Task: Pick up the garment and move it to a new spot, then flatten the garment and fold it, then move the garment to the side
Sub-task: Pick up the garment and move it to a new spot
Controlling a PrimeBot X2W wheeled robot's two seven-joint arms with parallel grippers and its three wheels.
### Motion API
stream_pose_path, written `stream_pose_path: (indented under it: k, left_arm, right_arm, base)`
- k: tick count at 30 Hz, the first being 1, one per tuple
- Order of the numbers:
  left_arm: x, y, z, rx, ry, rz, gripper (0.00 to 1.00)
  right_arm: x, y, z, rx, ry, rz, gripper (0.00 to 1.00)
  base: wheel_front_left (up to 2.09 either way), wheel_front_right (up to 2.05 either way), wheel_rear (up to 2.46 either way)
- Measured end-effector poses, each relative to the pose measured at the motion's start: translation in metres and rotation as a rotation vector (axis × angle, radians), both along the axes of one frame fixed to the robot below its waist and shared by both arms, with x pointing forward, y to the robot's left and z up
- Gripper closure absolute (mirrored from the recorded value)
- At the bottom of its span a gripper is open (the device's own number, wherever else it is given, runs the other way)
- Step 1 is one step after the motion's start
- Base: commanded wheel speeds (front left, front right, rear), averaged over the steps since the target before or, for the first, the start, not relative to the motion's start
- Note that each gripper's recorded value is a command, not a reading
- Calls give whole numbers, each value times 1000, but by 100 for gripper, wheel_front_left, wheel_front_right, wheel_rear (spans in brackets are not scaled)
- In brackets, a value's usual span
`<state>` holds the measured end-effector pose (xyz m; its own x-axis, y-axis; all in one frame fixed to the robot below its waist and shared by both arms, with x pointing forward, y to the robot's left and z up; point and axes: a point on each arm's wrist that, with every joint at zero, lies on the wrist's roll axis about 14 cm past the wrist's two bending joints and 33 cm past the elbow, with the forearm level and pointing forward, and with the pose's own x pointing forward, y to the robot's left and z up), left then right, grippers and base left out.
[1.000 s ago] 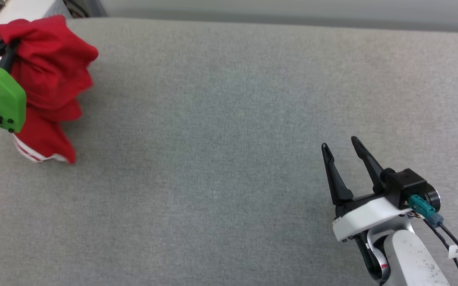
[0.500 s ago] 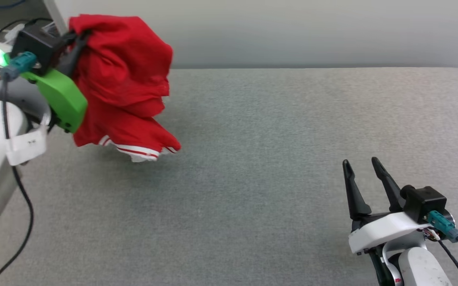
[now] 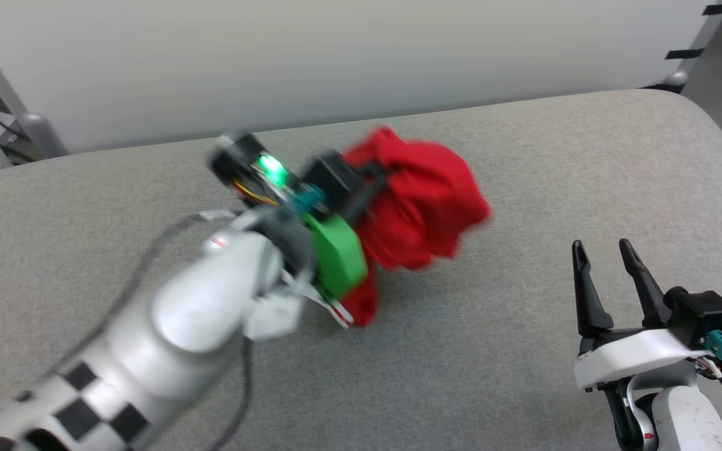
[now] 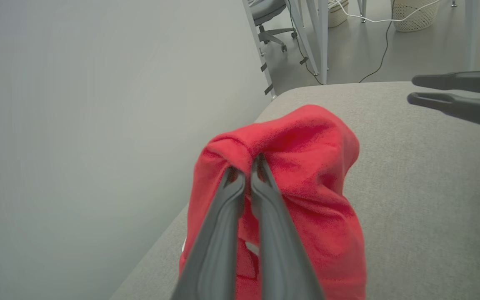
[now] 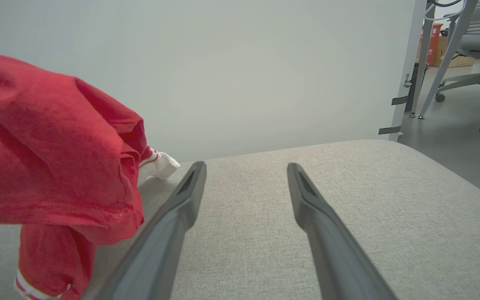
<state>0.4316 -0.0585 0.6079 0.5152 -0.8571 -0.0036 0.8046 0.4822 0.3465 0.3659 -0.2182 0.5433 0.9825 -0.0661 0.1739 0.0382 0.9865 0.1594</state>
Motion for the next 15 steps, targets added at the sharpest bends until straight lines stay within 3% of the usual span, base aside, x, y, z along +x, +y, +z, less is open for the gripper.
stream_pose_path:
  k: [4, 9, 10, 11, 15]
  left_arm:
    - [-50, -53, -50, 29, 125, -149, 100]
    - [-103, -82, -103, 72, 270, -247, 100]
    - [-108, -83, -111, 79, 291, -249, 57]
    - [-112, -82, -118, 83, 308, -249, 0]
    - [-118, -75, -137, 100, 353, -220, 0]
  right_arm:
    - [-6, -12, 1, -8, -1, -38, 0]
    - [-6, -18, -2, -10, 7, -56, 0]
    - [-5, -18, -2, -11, 9, -54, 0]
    - [-4, -17, -3, -11, 10, -51, 0]
    - [1, -9, -5, -9, 15, -27, 0]
  base:
    - [0, 0, 0]
    - [0, 0, 0]
    - [0, 0, 0]
    - [0, 0, 0]
    - [0, 0, 0]
